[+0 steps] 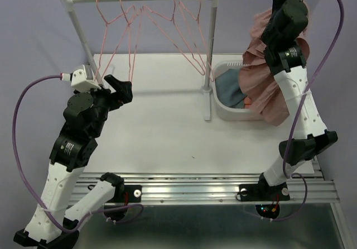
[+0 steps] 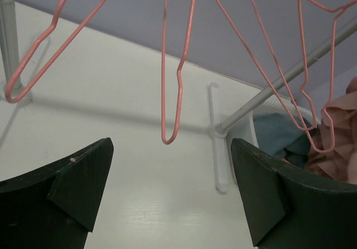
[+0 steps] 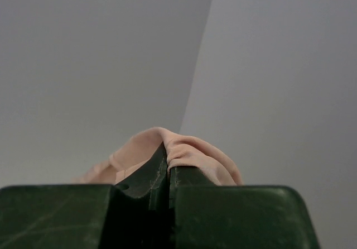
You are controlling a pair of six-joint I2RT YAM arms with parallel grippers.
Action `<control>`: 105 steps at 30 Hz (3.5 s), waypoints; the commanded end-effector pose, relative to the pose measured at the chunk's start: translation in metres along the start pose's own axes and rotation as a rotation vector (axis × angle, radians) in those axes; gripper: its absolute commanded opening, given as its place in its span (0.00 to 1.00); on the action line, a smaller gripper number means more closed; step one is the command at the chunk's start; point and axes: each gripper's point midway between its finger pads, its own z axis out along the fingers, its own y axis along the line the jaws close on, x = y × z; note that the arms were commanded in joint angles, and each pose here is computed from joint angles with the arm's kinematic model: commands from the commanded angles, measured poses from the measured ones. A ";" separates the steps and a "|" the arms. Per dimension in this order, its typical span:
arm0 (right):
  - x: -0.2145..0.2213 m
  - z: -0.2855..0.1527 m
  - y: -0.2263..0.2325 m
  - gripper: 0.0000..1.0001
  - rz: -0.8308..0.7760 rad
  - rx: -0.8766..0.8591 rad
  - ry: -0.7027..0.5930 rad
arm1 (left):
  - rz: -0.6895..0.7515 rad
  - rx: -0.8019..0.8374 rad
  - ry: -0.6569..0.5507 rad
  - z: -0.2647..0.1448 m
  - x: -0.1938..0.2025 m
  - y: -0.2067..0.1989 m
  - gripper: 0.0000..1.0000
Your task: Remove the skirt from the hanger
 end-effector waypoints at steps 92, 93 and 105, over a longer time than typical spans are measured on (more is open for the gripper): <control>0.295 -0.093 0.008 0.01 0.463 -0.329 0.808 | 0.035 -0.061 0.097 -0.024 0.061 0.043 0.99; 0.281 -0.082 0.019 0.01 0.499 -0.385 0.761 | 0.034 -0.066 0.100 -0.024 0.062 0.044 0.99; 0.396 -0.077 0.086 0.01 0.614 -0.449 0.862 | 0.019 -0.097 0.131 -0.020 0.071 0.048 0.99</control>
